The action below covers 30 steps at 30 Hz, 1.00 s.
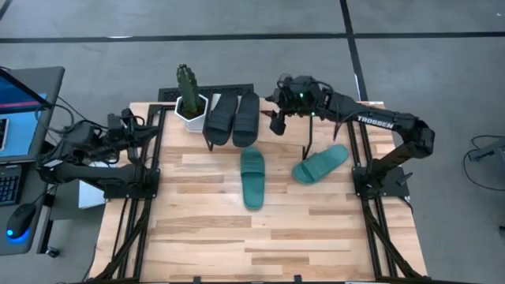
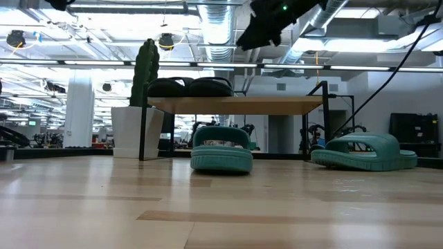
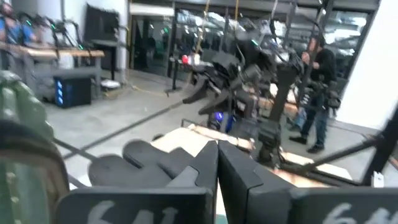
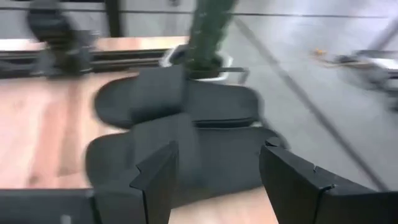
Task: Pick and place slides into the shelf
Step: Put the black slides on the shelf
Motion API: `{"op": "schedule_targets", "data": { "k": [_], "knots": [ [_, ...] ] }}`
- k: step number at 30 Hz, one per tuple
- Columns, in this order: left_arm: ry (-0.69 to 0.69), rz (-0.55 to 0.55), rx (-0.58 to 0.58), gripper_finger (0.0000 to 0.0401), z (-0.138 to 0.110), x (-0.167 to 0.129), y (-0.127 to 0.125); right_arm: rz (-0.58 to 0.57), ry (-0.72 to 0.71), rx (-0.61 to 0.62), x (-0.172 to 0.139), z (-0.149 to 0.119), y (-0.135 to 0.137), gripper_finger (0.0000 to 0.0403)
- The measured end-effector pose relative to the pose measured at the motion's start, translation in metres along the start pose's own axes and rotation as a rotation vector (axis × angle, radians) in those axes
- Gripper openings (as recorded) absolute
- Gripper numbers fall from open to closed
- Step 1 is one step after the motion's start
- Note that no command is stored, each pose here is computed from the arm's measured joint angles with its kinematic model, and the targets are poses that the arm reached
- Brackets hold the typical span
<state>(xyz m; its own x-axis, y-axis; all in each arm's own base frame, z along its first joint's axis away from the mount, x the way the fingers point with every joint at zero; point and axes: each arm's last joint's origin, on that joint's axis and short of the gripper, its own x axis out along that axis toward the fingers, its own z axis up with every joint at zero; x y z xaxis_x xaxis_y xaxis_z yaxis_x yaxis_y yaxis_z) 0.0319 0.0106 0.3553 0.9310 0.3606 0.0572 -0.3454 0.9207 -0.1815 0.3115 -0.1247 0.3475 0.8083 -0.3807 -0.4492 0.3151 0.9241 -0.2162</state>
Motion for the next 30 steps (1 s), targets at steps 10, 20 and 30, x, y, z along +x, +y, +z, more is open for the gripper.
{"op": "schedule_targets", "data": {
  "k": [10,20,30],
  "knots": [
    [0.109,0.015,-0.145,0.0000,-0.011,-0.001,0.002,-0.139,0.077,0.119,0.001,-0.014,-0.038,0.0209],
    [0.108,0.023,-0.296,0.0000,-0.011,-0.001,0.002,-0.111,0.208,0.159,0.000,-0.024,-0.026,0.0164],
    [0.203,0.060,-0.244,0.0000,-0.020,-0.002,0.004,-0.025,0.182,0.124,0.001,-0.020,-0.011,0.0014]
  ]
}}
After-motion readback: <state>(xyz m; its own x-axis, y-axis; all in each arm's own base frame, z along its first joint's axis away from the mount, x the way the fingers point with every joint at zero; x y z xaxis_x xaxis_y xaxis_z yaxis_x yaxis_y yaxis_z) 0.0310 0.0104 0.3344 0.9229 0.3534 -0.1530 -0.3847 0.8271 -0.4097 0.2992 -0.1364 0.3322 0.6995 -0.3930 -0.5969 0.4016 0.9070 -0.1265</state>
